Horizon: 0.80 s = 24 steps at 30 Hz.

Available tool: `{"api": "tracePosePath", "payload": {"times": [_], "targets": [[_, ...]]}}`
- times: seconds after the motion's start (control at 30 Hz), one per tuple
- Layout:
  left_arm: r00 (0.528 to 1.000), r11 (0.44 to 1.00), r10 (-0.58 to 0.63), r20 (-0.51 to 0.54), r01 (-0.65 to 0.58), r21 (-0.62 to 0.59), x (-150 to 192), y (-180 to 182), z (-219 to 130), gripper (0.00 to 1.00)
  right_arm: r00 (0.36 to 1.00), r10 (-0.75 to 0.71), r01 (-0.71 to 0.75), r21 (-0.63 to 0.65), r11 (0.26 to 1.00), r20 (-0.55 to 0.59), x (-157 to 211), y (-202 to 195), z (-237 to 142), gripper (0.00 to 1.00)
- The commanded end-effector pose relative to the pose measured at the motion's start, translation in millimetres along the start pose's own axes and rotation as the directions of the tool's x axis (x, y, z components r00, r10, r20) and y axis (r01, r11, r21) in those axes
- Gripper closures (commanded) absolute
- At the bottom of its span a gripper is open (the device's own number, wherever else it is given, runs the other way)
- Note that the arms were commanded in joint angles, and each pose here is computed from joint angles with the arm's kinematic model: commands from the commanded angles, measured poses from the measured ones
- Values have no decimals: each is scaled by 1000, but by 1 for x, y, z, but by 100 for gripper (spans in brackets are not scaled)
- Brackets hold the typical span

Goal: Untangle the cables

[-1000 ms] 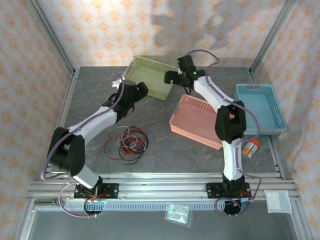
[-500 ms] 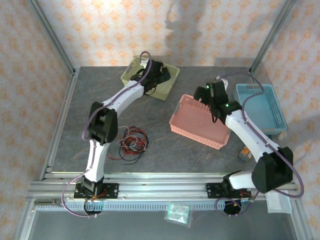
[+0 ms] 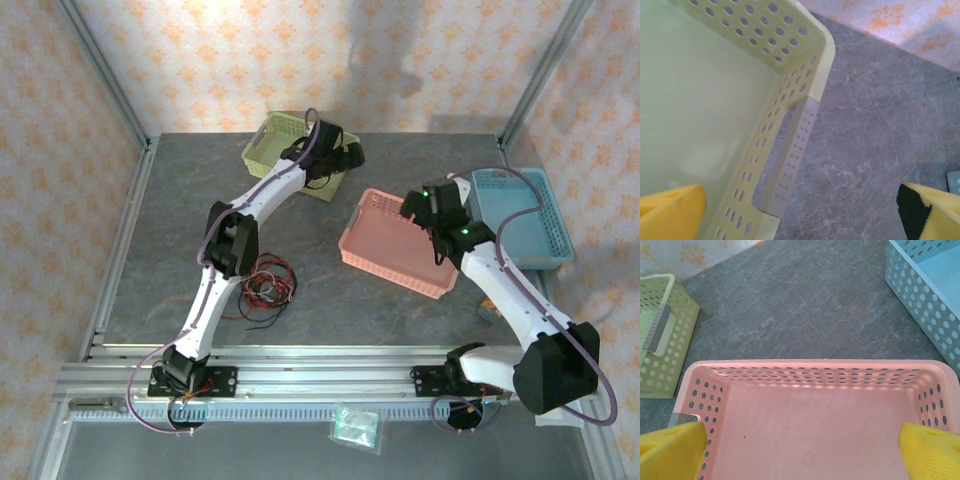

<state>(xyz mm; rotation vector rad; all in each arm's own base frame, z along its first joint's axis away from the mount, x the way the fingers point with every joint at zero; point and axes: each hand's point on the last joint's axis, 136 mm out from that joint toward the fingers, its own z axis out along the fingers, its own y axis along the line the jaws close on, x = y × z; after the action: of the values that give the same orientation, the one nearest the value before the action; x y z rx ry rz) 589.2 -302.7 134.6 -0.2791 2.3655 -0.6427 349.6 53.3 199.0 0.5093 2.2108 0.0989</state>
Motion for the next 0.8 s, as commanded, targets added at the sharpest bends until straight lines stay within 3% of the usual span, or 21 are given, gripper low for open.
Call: {"api": "tracePosePath", "payload": {"times": [0.0, 0.2, 0.4, 0.6, 0.77], "targets": [[997, 999, 46, -68, -44, 27, 13, -5, 1, 1, 1000, 7, -8, 41, 999, 12, 0, -10, 0, 2], [989, 997, 81, -127, -82, -6, 26, 6, 0, 1, 1000, 9, -9, 41, 999, 15, -1, -9, 1, 2], [974, 978, 129, -186, -155, -136, 36, 32, -18, 1, 1000, 6, -8, 50, 999, 24, -5, -9, 2, 2], [963, 919, 177, -205, -236, -315, 35, 71, -50, 1, 1000, 14, -15, 46, 999, 22, -5, -7, 5, 2], [971, 890, 164, -173, -221, -398, 35, 105, -87, 1, 1000, 15, -15, 46, 999, 14, -2, -7, 8, 2]]}}
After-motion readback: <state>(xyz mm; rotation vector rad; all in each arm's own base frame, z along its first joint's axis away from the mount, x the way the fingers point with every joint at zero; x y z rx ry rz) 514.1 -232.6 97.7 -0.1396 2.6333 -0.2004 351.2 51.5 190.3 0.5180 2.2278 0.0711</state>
